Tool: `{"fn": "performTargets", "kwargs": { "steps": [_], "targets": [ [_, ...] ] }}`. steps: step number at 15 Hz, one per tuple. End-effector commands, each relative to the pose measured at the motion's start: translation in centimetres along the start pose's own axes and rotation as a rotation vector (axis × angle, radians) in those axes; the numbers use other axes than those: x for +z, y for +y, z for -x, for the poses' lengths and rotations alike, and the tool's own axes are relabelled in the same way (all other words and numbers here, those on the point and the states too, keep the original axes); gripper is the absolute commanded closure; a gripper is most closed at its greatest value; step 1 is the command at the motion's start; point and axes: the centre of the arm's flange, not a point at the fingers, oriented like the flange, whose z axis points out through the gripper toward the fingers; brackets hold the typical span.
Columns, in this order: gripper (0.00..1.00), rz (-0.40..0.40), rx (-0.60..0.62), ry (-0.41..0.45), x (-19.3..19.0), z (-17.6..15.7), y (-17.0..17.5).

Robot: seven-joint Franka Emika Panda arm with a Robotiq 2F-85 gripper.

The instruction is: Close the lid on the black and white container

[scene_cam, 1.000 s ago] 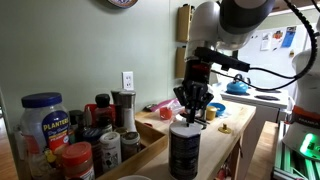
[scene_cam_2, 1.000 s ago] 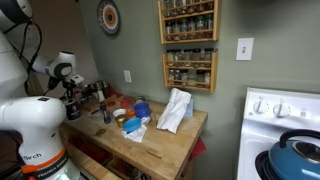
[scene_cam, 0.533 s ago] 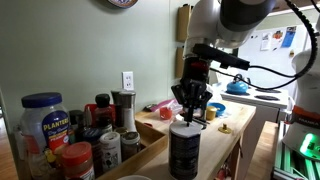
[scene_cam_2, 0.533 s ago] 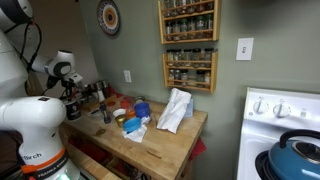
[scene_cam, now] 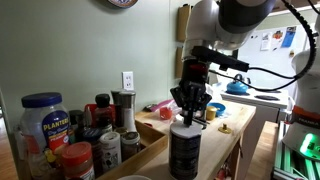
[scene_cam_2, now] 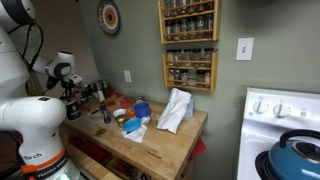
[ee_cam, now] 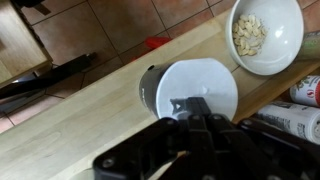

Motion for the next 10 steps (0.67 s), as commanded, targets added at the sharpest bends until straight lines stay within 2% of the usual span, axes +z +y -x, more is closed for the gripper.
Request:
{"fn": "performTargets", "kwargs": {
  "steps": [1,7,8,9,10],
  "targets": [
    [1.00,0.009,0.010,0.012,1.2,0.3,-0.3],
    [1.00,0.013,-0.003,0.035,-1.3,0.7,-0.4],
    [0.74,0.019,-0.012,0.032,-2.0,0.9,-0.4],
    [0.73,0.020,-0.016,0.031,-2.5,1.0,-0.5],
    [0.68,0.026,-0.027,0.027,-3.1,1.2,-0.5]
  ]
}}
